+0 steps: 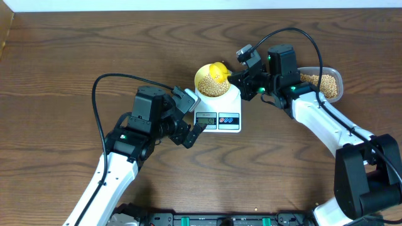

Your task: Scoop item into bowl and weigh 50g on scale

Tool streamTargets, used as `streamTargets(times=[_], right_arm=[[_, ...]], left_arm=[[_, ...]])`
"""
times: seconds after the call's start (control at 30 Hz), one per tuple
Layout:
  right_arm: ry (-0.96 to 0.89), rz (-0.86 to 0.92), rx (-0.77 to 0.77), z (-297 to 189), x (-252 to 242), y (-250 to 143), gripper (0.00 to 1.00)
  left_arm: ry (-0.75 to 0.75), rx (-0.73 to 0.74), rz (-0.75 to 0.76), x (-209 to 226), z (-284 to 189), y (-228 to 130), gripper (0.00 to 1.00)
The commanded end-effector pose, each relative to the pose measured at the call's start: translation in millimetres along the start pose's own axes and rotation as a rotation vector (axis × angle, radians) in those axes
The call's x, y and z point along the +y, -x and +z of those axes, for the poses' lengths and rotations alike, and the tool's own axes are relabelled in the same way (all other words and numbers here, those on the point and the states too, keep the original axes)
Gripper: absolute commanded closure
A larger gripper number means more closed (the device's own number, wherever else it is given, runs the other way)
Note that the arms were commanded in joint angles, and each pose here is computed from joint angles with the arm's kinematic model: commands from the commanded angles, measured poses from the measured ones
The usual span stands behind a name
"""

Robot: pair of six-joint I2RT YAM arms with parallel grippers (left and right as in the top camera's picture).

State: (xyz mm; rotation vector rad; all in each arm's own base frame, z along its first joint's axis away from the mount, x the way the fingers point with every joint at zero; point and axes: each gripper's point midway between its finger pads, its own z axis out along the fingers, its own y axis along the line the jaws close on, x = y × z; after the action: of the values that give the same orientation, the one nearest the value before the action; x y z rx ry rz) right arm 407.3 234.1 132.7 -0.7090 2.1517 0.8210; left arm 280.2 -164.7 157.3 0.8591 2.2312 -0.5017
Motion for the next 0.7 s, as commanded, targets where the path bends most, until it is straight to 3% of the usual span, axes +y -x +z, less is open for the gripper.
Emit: streamTargets(times=[0.0, 0.33, 0.67], right_arm=[[0.048, -0.002, -0.034, -8.2, 8.8, 14.4, 0.99], [0.081, 0.045, -0.03, -8.6, 14.4, 13.7, 0.99], [0.218, 0.283, -0.012, -14.4, 34.0, 15.6, 0.99]], left_arm=[[-0.012, 0.014, 0.011, -1.0, 2.7, -5.8, 0.0], [-0.012, 0.014, 0.011, -1.0, 2.7, -5.8, 0.0], [-0.012, 0.014, 0.011, -1.0, 2.7, -5.8, 0.0]])
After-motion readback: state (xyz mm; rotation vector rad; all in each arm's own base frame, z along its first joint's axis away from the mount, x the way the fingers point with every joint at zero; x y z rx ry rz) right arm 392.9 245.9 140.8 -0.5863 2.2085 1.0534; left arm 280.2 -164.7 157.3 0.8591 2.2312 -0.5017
